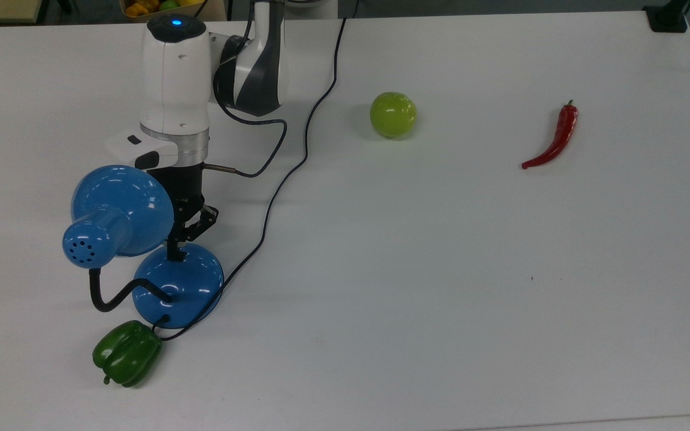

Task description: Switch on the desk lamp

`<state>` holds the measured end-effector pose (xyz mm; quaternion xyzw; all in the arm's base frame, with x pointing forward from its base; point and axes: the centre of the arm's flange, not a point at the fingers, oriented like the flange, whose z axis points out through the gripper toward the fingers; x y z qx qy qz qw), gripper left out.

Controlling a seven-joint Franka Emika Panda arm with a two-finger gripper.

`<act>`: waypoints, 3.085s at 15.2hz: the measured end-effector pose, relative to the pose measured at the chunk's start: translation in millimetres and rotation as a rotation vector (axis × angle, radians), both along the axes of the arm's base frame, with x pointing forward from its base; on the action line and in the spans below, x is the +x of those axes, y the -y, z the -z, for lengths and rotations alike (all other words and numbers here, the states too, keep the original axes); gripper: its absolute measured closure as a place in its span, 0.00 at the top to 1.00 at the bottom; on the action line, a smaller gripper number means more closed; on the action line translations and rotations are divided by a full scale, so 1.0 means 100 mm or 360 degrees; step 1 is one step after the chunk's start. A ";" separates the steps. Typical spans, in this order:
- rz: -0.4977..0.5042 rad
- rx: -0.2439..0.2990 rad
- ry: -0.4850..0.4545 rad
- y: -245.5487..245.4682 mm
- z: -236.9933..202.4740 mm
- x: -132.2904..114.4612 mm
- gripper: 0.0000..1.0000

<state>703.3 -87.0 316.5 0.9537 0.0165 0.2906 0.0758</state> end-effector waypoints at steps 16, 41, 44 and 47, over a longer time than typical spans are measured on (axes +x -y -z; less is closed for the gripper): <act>0.0005 0.0000 0.0043 0.04 0.00 0.05 0.01; 0.0000 0.0199 -0.0824 -0.40 -1.74 -1.07 0.78; 0.0071 0.0283 -0.0882 -0.55 -2.21 -1.27 1.00; 0.0154 0.0393 -0.0931 -0.67 -2.66 -1.39 1.00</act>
